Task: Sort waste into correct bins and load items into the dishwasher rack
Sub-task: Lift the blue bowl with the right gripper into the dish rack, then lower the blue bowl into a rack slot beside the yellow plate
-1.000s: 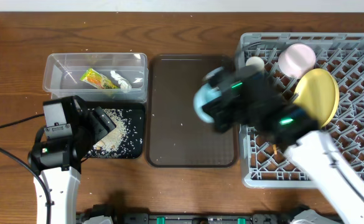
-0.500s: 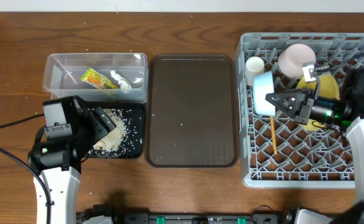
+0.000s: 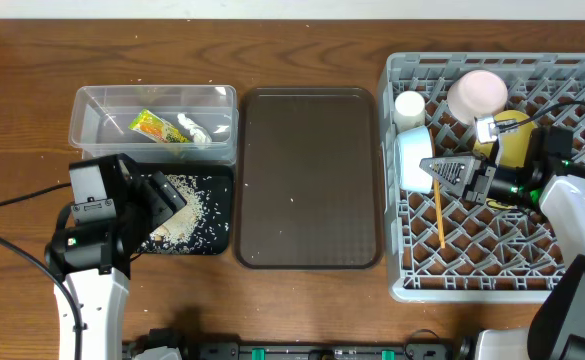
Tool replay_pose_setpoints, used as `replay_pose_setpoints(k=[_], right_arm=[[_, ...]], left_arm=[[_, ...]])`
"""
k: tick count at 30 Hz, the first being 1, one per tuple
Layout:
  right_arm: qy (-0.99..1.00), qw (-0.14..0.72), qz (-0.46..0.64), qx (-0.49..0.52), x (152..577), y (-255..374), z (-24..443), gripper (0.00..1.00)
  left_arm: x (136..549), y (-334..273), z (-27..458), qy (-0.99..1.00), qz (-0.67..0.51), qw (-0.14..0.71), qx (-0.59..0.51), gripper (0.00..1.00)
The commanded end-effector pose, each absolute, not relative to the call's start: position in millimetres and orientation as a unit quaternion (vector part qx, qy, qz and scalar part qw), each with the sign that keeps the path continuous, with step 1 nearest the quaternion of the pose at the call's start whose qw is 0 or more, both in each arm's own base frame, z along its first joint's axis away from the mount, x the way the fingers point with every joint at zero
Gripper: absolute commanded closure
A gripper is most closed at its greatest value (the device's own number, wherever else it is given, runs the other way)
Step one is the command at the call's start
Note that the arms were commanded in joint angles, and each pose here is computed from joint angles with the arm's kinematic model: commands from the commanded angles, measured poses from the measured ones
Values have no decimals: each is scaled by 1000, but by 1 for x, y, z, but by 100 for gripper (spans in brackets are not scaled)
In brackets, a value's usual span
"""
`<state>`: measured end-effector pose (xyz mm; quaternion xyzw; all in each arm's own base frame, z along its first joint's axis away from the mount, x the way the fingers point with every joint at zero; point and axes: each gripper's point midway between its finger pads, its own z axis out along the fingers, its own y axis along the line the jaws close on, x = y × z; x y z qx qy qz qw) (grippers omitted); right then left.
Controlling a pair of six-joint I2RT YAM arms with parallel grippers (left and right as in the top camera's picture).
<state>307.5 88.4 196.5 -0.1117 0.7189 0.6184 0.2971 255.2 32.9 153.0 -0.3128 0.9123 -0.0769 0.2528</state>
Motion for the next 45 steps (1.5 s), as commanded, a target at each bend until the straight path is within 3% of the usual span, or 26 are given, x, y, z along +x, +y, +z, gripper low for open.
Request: replay_pose_setpoints(k=[1,21,28,45], right_arm=[[700,318,627,-125,304,88,196,99],[744,299,586,-114,298,83,160,99],[706,313,630,-85,296,77,181,99],[706,308,633,-80,295,78,180,99]], left_arm=[[257,37,161,910,-69,266,-309,8],[257,37,161,910,-69,266,-309,8],[257,37,161,910,-69,266,-309,8],[257,37,161,911,-69,266,-309,8]])
